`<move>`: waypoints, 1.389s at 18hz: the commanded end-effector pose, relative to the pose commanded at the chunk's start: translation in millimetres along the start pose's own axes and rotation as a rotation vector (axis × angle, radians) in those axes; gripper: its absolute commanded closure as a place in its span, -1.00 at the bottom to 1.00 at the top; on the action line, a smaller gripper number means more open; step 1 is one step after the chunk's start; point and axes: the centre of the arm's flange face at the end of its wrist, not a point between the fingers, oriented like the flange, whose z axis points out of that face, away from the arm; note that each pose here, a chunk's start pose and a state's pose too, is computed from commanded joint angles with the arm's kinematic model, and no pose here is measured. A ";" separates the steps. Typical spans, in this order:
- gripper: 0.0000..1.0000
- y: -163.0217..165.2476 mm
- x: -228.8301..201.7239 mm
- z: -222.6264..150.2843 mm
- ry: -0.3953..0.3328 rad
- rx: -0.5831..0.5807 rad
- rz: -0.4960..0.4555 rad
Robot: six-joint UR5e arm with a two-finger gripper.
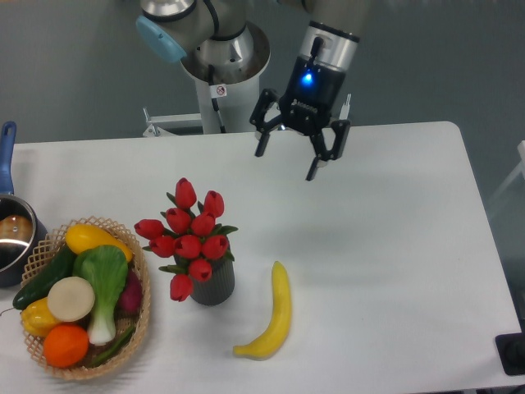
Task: Pick up the flowers from the vase
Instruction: 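Lower the open gripper over the tulip stems above the dark vase, then close the gripper around the tulip stems at the vase rim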
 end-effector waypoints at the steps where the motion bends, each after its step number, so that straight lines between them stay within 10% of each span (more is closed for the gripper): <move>1: -1.00 -3.7 1.8 8.2 0.041 0.059 -0.042; 25: -1.00 -7.3 2.2 99.9 0.190 0.063 0.026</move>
